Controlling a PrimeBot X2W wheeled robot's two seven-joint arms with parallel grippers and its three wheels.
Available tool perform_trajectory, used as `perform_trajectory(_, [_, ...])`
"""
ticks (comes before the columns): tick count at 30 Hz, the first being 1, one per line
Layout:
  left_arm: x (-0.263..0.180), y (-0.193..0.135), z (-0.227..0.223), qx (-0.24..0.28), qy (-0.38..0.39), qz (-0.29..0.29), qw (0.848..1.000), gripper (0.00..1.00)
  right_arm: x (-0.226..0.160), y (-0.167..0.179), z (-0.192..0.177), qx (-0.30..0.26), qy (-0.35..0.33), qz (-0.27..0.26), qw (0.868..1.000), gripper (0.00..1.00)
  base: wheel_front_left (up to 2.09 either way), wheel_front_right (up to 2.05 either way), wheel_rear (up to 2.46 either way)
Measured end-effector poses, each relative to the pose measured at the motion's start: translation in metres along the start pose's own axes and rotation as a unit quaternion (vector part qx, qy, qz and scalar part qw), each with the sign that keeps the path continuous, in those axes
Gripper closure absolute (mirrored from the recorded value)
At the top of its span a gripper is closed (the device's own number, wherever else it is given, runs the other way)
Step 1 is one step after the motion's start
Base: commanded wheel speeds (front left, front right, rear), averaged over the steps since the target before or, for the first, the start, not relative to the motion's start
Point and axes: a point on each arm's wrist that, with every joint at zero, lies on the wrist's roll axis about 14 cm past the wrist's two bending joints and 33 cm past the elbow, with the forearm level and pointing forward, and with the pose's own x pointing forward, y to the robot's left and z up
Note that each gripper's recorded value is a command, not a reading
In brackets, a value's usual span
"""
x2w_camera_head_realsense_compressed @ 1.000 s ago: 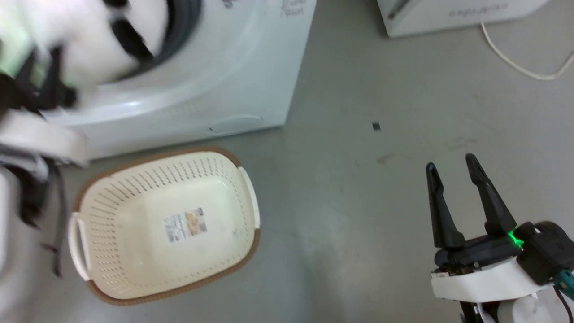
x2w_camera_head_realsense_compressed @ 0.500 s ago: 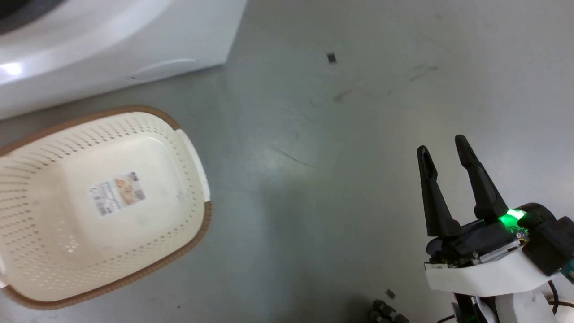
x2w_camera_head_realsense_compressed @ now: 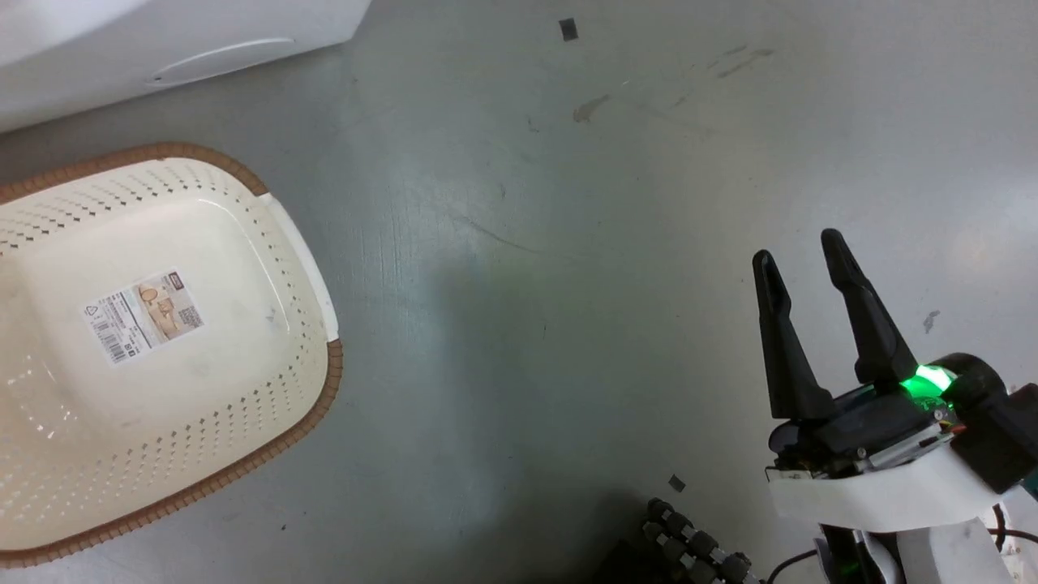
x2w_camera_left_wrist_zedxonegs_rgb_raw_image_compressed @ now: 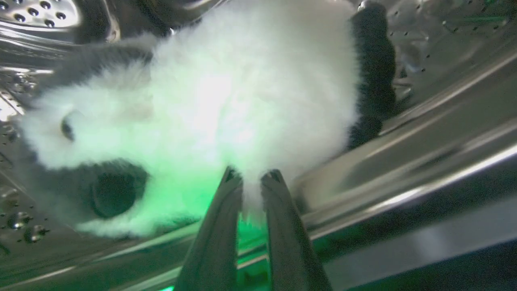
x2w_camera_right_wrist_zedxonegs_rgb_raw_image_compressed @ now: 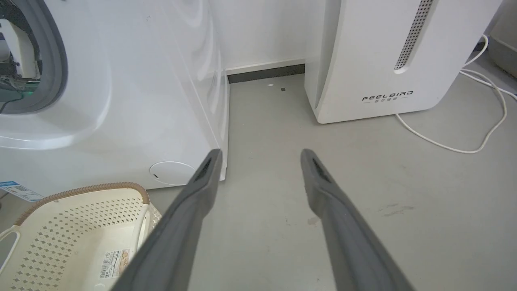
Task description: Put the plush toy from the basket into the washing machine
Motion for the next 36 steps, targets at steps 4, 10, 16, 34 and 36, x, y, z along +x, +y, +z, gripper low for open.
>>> perform_trajectory(4, [-0.001,-0.002,-0.006,0.001,0.009,-0.010,1.000,1.00,0.006,0.005,-0.001,0.004,-0.002,0.008,1.000,0.00,0.00,0.00,0.00])
perform_trajectory(10, [-0.012,0.009,-0.001,-0.008,-0.013,0.001,1.000,0.00,0.012,0.010,0.007,0.000,-0.018,0.019,1.000,0.00,0.00,0.00,0.00])
perform_trajectory(16, [-0.051,-0.004,0.024,-0.040,-0.094,-0.004,0.995,0.00,0.010,0.012,0.036,-0.017,-0.061,0.028,0.998,0.00,0.00,0.00,0.00])
perform_trajectory(34, [-0.268,-0.035,0.071,-0.149,-0.307,0.041,0.939,0.00,-0.033,0.051,0.104,-0.019,-0.158,0.090,0.983,0.00,0.00,0.00,0.00])
perform_trajectory(36, [-0.294,-0.041,0.055,-0.155,-0.307,0.054,0.937,0.00,-0.040,0.057,0.107,-0.018,-0.163,0.099,0.981,0.00,0.00,0.00,0.00])
